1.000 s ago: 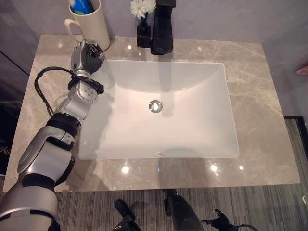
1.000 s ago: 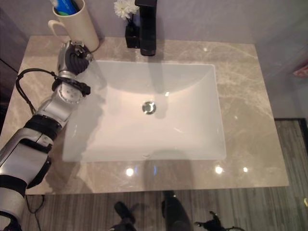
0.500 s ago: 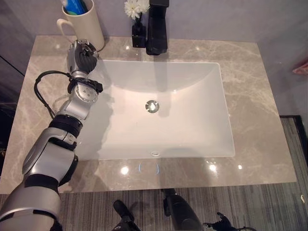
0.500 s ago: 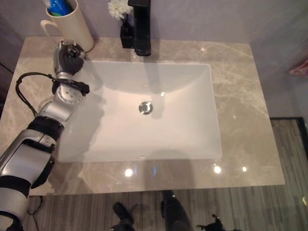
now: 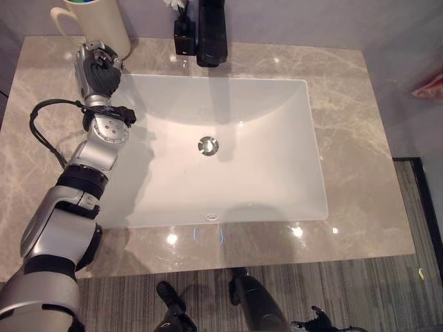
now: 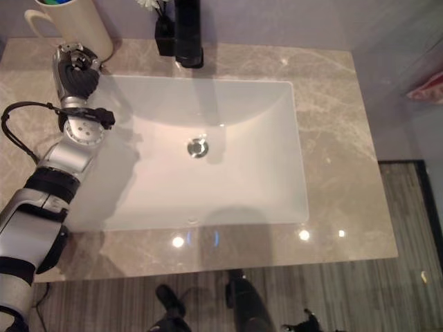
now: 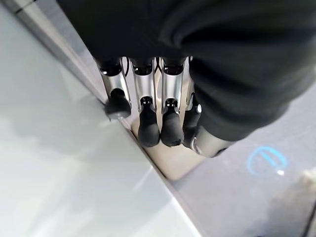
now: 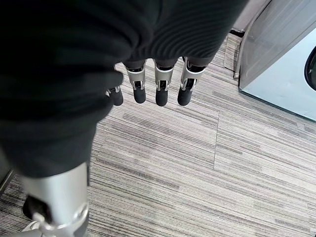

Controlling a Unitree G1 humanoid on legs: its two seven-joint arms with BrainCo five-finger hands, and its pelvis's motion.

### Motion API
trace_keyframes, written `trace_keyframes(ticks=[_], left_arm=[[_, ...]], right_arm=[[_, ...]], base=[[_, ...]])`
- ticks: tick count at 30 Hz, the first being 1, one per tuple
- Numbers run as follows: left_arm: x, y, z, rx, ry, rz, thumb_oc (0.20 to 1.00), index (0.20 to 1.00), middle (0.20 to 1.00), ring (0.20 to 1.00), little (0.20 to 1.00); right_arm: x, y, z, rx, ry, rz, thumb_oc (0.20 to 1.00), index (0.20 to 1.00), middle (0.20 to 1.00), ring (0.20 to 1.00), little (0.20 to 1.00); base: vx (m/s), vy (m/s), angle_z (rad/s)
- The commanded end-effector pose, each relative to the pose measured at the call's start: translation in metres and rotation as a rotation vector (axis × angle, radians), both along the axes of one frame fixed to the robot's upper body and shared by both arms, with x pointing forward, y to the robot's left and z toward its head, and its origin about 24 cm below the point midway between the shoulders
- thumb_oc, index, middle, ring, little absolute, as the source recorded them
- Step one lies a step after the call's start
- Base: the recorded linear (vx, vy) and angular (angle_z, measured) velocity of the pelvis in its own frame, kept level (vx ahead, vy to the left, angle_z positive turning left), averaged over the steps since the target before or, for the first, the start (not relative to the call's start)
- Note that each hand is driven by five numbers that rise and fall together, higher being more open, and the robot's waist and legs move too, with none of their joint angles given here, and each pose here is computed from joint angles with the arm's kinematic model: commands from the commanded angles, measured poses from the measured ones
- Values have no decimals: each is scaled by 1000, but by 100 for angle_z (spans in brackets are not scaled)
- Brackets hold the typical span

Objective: Put brush and paste in cup on sink, flatten towel.

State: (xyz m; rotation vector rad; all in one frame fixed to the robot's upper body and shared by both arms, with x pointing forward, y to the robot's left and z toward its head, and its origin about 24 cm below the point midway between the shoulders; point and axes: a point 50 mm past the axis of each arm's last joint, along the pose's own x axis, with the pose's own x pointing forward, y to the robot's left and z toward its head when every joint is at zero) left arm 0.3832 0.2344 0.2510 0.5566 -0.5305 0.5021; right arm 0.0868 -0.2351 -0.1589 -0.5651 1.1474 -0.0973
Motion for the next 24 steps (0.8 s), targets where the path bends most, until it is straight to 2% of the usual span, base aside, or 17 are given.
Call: trace_keyframes(ticks=[1, 2, 6, 15, 24], left_arm=[[-1, 2, -17, -58, 70, -78, 200, 200, 200, 200, 200], [-8, -6, -25, -67, 68, -150, 200, 200, 200, 200, 200], [-22, -13, -37, -123, 45, -242, 200, 200, 200, 200, 200], [-31, 12, -43, -208, 18, -168, 200, 200, 200, 200, 200], [-46, 5, -35, -268, -81, -268, 200, 200, 200, 200, 200]], right_arm=[[14, -10, 5, -21, -29, -28, 1000, 1000, 1000, 1000, 1000], [14, -13, 6, -19, -32, -50, 1000, 1000, 1000, 1000, 1000], [15, -18, 8, -19, -36, -83, 1000, 1000, 1000, 1000, 1000], [17, -22, 8, -21, -24, -94, 1000, 1000, 1000, 1000, 1000], [9, -30, 8, -39, 3, -118, 1000, 1000, 1000, 1000, 1000]], base=[[23, 33, -14], [29, 42, -17], [1, 34, 0], [-10, 17, 5], [15, 2, -1]])
